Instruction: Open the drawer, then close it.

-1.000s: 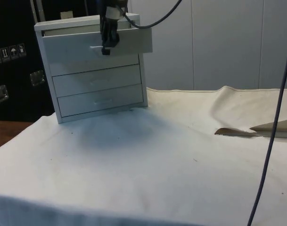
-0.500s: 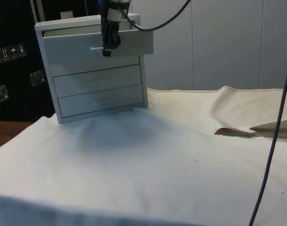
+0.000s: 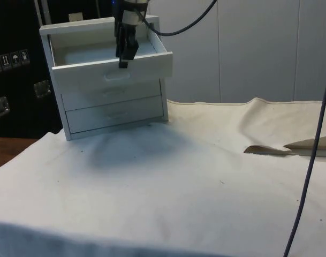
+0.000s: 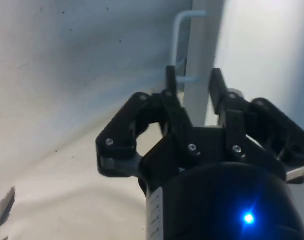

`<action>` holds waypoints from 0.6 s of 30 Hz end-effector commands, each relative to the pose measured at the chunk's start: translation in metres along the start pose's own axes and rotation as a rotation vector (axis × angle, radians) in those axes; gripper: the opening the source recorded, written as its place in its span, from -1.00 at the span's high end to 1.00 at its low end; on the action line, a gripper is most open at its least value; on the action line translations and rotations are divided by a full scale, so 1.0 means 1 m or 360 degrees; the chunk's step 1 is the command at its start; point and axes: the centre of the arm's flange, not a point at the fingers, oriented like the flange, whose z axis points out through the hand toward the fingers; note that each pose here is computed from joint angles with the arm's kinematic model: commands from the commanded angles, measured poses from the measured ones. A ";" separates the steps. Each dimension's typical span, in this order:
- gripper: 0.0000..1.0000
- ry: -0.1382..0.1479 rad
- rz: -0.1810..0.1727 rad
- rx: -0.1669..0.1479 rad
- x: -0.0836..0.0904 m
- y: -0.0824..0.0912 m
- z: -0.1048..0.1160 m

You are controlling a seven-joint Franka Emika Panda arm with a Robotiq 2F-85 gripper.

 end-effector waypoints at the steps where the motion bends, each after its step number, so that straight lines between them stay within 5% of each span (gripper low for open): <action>1: 0.23 0.0000 0.0001 -0.0001 0.000 0.000 0.000; 4: 0.02 0.0000 -0.0001 -0.0001 0.000 0.000 0.000; 11: -0.85 0.0000 0.0000 0.0000 0.000 0.000 0.000; 18: -1.00 -0.0009 -0.0020 -0.0014 0.012 -0.016 -0.002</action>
